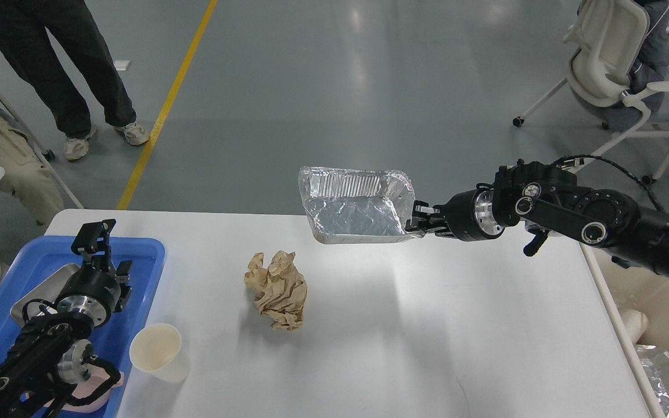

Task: Tidy desktop

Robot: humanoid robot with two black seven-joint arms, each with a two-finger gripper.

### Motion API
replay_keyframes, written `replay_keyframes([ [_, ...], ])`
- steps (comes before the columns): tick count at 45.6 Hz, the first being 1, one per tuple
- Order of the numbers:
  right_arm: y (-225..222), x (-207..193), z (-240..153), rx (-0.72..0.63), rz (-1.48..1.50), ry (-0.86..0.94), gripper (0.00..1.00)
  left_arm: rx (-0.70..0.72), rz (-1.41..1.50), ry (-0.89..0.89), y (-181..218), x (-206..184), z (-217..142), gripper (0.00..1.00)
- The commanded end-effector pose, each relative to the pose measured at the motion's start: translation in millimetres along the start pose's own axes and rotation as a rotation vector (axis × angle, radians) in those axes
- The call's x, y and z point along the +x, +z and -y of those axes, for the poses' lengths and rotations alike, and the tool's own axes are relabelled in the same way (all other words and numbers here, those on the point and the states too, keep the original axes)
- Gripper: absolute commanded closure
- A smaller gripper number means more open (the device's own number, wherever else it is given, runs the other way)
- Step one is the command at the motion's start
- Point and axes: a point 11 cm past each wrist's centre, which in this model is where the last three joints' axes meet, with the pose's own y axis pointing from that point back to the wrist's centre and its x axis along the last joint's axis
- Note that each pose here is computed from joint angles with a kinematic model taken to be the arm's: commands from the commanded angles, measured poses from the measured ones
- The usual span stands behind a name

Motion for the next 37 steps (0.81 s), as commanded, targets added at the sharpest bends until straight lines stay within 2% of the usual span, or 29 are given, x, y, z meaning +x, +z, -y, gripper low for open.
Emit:
replay_keyframes([
  [1, 1.1, 1.7, -1.2, -0.002, 0.002, 0.01, 1.0, -0.006, -0.004, 0.018, 2.9, 2.4, 0.8, 0.03],
  [11, 0.8, 2.1, -1.7, 0.001, 0.003, 0.012, 1.0, 0.035, 0.039, -0.039, 21.6, 0.3, -4.2, 0.03],
  [18, 0.0, 0.7, -0.2, 0.004, 0.003, 0.007, 1.0, 0.064, 0.243, -0.086, 56.0, 24.4, -24.8, 0.03],
  [23, 1.3, -2.3, 2.0, 0.002, 0.005, 0.001, 1.0, 0.097, 0.427, -0.066, 81.1, 61.7, -44.8, 0.03],
  [29, -2.4, -6.9, 6.4, 0.011, 0.003, -0.012, 1.0, 0.232, 0.676, -0.044, 91.9, 109.8, -85.0, 0.03],
  [37, -5.7, -11.2, 11.0, 0.017, 0.001, -0.022, 1.0, 0.3, 0.909, 0.034, 157.0, 166.7, -128.4, 0.03],
])
